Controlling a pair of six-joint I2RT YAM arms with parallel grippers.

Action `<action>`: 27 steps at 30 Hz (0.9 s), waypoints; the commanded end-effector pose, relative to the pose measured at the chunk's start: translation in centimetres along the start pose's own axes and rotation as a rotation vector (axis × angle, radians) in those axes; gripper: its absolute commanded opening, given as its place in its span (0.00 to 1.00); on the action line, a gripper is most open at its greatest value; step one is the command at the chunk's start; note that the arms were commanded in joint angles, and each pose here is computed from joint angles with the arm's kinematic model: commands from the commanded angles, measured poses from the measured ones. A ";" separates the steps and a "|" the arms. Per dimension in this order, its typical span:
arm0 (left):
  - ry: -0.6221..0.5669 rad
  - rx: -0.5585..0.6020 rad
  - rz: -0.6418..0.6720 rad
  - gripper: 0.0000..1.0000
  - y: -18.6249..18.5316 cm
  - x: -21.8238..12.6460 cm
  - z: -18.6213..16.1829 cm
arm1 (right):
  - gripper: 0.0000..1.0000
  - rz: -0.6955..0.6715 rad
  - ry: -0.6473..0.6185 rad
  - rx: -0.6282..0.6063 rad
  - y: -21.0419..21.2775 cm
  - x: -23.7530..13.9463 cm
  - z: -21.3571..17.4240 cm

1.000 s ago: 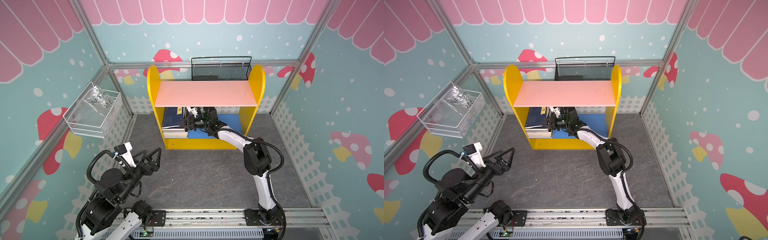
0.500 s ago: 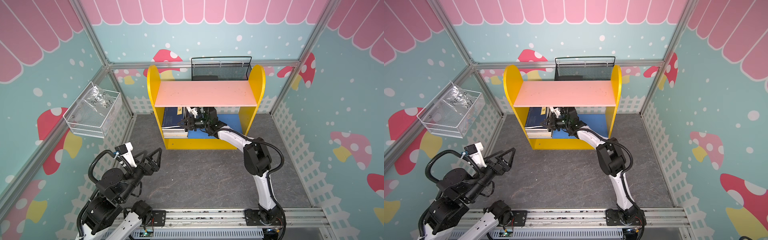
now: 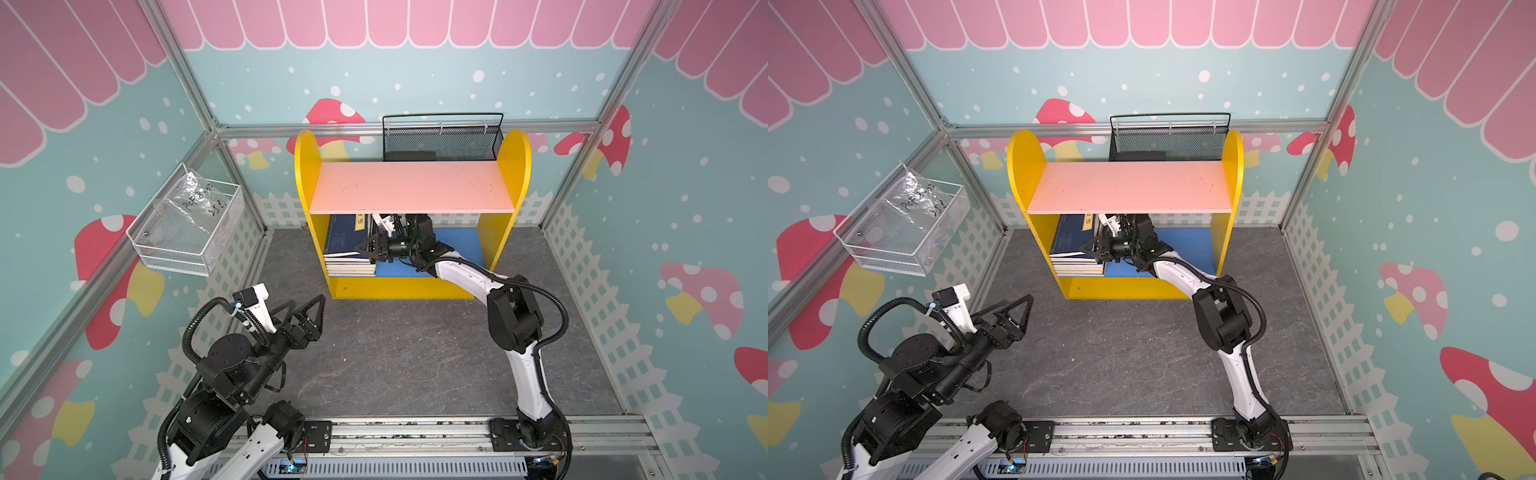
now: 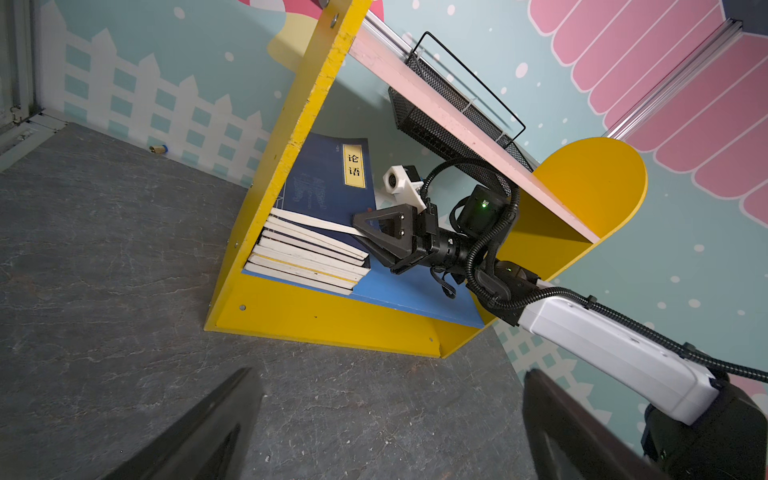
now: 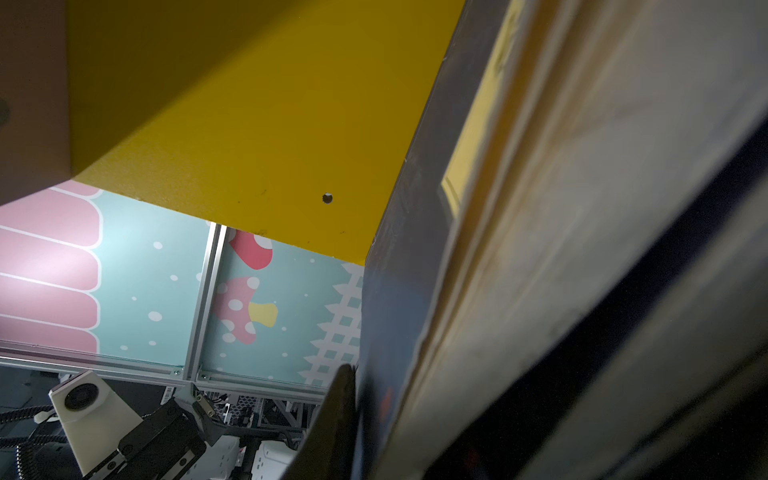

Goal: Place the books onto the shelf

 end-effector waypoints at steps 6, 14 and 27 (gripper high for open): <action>-0.024 0.016 0.032 0.99 0.6 0.4 0.2 | 0.31 -0.037 -0.059 -0.140 3.0 -0.9 2.0; -0.019 0.026 0.048 0.99 0.8 0.9 0.1 | 0.36 -0.077 -0.080 -0.164 3.5 -1.9 1.8; -0.020 0.021 0.051 0.99 0.9 1.2 0.0 | 0.40 -0.156 -0.118 -0.212 4.7 -4.3 1.1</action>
Point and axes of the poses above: each gripper's point midway between its finger pads, its own x axis out along the fingers, its own y axis along the line the jaws close on, z = x × y, the point moved 1 cm from there along -x, back along the fingers, and after that the axes turned 10 degrees about -x, right-handed, at the moved point
